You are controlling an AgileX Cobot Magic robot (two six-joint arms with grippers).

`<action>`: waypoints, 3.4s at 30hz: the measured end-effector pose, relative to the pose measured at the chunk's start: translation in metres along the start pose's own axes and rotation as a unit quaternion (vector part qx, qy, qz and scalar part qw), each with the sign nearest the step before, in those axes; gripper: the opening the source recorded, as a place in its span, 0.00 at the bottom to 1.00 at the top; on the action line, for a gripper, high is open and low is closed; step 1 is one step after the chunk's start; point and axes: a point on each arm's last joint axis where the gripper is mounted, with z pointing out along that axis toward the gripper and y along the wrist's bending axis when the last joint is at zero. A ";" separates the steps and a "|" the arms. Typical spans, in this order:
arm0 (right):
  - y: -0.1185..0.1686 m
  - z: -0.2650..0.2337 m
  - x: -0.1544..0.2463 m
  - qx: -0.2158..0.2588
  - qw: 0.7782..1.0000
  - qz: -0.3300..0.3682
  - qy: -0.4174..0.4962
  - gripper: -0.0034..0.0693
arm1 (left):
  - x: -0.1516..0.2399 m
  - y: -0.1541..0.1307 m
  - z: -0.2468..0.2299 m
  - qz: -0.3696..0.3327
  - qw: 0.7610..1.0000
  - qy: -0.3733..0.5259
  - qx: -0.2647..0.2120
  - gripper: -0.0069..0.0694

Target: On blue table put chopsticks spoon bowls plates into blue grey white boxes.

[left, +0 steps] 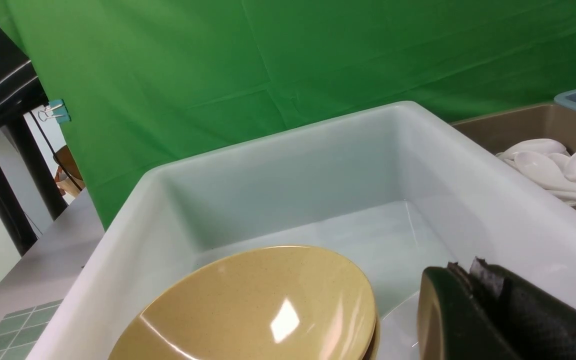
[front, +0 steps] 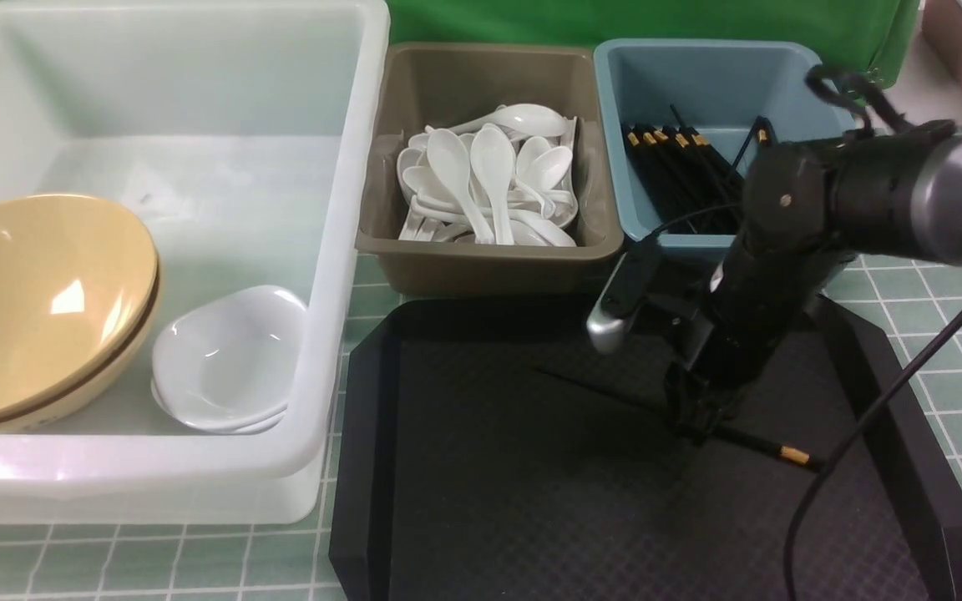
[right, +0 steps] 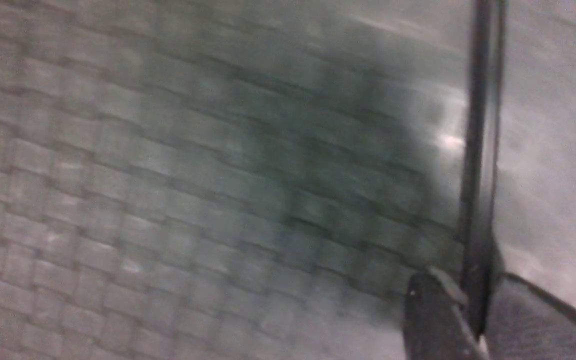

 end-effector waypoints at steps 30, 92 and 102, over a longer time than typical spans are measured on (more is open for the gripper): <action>-0.088 -0.138 -0.010 0.322 0.813 0.207 -0.439 0.15 | 0.000 0.000 0.000 0.000 1.000 0.000 0.000 0.09; 0.186 -0.054 0.261 0.352 0.777 0.221 -0.473 0.11 | 0.000 0.000 0.000 0.003 1.000 -0.001 -0.001 0.09; 0.181 -0.053 0.270 0.373 0.733 0.333 -0.461 0.11 | 0.000 0.000 0.000 0.002 1.000 0.000 -0.001 0.09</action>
